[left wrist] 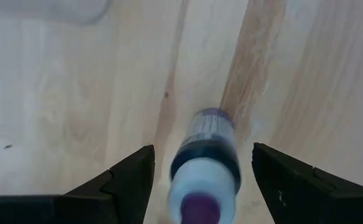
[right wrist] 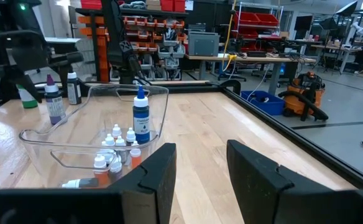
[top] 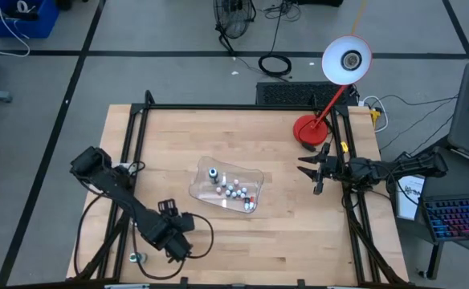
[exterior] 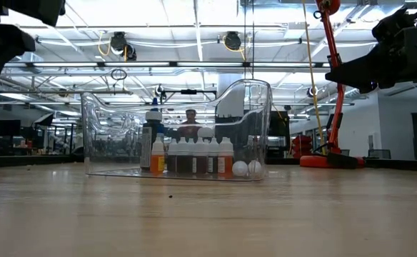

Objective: Pick & Place food coloring
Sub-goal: Put the large violet food coloring bottle into the transparent bin

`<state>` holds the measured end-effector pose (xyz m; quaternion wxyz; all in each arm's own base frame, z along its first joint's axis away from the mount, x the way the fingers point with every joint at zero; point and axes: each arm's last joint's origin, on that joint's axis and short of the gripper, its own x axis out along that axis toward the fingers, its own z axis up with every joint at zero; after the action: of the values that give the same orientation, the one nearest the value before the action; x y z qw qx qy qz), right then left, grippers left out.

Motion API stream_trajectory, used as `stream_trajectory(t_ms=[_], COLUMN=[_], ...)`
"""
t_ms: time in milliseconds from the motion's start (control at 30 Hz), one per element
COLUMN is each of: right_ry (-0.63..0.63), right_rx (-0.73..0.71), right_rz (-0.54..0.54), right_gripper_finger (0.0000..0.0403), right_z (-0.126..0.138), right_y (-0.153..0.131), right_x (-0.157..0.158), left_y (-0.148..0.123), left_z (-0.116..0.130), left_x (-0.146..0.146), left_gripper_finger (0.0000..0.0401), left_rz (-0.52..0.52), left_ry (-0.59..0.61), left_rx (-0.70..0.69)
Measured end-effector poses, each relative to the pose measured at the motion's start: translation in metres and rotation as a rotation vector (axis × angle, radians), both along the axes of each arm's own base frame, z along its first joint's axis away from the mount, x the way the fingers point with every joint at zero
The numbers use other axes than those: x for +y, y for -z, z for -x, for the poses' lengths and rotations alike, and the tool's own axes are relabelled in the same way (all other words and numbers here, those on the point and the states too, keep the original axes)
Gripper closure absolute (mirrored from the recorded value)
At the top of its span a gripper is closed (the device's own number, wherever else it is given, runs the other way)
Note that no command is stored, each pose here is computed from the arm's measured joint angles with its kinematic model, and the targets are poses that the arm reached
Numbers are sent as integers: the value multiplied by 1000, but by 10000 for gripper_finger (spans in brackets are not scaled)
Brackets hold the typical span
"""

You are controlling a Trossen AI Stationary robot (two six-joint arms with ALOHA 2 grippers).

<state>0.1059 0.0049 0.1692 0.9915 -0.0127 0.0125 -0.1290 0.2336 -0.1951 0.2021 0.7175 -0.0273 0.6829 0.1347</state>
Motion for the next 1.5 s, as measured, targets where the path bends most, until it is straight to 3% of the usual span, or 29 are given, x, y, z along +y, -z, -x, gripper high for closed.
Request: stream_trajectory(t_ms=[367, 667, 867, 1033, 1233, 1367, 1500], right_ry=[0, 0, 0, 0, 0, 0, 0], right_rx=[0, -1, 0, -1, 0, 0, -1], right_rz=[0, 0, 0, 0, 0, 0, 0], right_gripper_finger=[273, 273, 273, 273, 273, 273, 273], right_z=[0, 0, 0, 0, 0, 0, 0], right_y=[0, 0, 0, 0, 0, 0, 0], right_x=[0, 0, 0, 0, 0, 0, 0], left_y=[4, 4, 2, -34, -107, -149, -159], left_z=[3, 1, -3, -19, -41, -56, -68], left_x=[1, 2, 4, 0, 5, 36, 77], left_gripper_finger=[161, 252, 253, 253, 253, 254, 254], left_rz=[29, 2, -30, -5, -65, -145, -188], left_ry=[-9, -1, 51, 126, 256, 263, 230], left_rx=[43, 20, -16, -84, -264, -336, -276])
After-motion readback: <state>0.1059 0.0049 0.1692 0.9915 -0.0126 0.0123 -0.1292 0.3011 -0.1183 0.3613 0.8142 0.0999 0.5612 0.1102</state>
